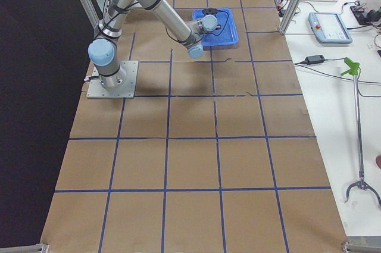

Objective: Assemble white blocks and place on blue tray

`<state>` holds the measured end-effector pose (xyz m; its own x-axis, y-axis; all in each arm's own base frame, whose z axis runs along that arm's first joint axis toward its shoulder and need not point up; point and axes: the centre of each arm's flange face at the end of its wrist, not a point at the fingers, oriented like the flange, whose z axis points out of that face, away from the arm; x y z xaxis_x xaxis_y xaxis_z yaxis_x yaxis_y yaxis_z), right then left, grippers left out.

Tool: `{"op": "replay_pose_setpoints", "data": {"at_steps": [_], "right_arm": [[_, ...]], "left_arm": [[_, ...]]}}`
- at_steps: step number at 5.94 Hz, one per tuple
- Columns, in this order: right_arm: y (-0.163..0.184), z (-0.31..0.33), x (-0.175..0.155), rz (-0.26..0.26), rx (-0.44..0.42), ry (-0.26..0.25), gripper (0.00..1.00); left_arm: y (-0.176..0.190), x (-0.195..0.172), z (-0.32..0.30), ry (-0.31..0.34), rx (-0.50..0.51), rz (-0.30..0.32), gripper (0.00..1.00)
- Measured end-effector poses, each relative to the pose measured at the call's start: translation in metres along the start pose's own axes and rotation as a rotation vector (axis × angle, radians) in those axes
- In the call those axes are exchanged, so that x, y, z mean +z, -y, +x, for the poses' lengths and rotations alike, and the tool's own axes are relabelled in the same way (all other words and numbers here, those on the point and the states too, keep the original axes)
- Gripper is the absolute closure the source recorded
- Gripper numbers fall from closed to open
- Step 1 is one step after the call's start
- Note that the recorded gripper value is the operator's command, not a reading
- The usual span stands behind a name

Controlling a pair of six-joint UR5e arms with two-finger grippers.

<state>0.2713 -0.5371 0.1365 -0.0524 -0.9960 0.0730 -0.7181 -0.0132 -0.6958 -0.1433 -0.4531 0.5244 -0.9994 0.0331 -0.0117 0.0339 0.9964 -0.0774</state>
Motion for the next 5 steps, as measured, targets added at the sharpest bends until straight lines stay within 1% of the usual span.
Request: {"op": "replay_pose_setpoints", "data": {"at_steps": [5], "right_arm": [[0.0013, 0.0043, 0.0014, -0.002, -0.004, -0.004, 0.71]], "left_arm": [[-0.0001, -0.0012, -0.0004, 0.002, 0.0, 0.003, 0.0]]}}
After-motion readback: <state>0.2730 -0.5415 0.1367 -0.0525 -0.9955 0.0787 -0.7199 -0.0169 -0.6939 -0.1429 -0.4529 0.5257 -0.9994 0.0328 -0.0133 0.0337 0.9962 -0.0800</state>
